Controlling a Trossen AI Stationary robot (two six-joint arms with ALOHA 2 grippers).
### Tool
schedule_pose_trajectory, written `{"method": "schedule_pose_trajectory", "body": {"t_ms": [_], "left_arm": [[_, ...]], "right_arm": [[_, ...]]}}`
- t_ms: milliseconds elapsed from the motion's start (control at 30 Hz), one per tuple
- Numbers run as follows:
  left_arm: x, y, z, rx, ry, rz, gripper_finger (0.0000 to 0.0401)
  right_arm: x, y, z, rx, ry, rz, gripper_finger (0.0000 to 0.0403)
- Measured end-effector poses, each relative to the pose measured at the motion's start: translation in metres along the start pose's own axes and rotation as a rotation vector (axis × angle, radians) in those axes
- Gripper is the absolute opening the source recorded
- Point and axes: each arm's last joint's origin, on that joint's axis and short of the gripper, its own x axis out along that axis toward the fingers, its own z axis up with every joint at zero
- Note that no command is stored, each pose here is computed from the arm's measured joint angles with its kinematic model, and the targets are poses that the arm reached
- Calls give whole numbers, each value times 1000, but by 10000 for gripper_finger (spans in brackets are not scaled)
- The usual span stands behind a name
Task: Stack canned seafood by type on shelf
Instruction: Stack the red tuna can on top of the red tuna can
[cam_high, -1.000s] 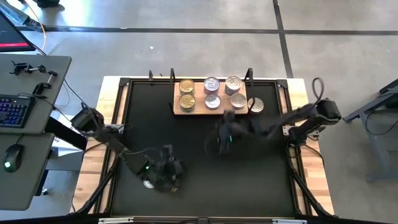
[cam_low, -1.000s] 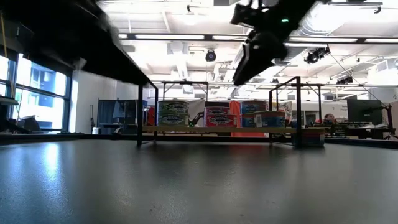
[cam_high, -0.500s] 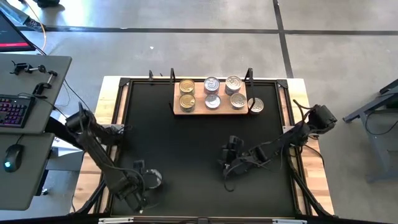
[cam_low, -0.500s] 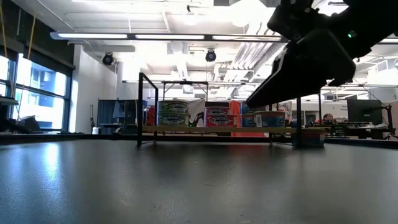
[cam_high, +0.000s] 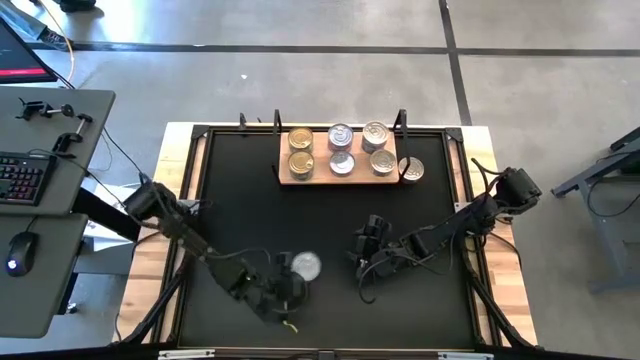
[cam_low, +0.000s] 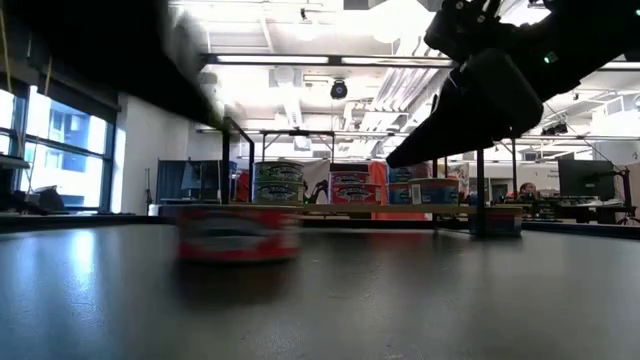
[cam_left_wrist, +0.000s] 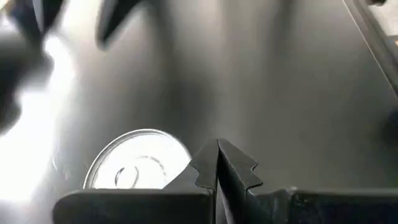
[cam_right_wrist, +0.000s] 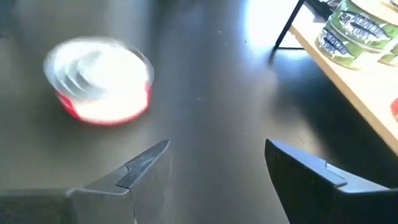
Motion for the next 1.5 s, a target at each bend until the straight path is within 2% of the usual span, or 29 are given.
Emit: {"method": "schedule_pose_trajectory", "body": {"t_ms": [133,267,433,500,667,800,933,1067,1133,1300,1500], "left_arm": [[7,7,6,174,-20,1,3],[13,14,10,346,-23,14,33],[27,29,11,390,18,-3,98],[36,35,11,409,36,-42,119],[53,47,4,454,106,-91,137],[59,52,0,456,136,-76,120],[62,58,0,449,157,-79,76],[65,64,2,431,166,-95,24],[67,69,3,411,162,-89,7],[72,78,9,329,127,-75,5],[76,81,18,225,50,-89,1]], "right_arm": [[-2,3,0,25,3,27,248],[-4,6,-1,45,1,40,248],[-7,10,-2,64,-5,52,248],[-8,11,-2,62,-7,51,248],[-8,11,-1,62,-14,53,248],[-9,12,-1,37,-19,58,248],[-14,19,2,-32,-56,103,248],[-16,25,5,-83,-66,259,248],[-15,27,4,-152,-55,353,248],[-11,29,1,-375,-86,373,253],[-3,23,-1,-452,-77,354,284]]}}
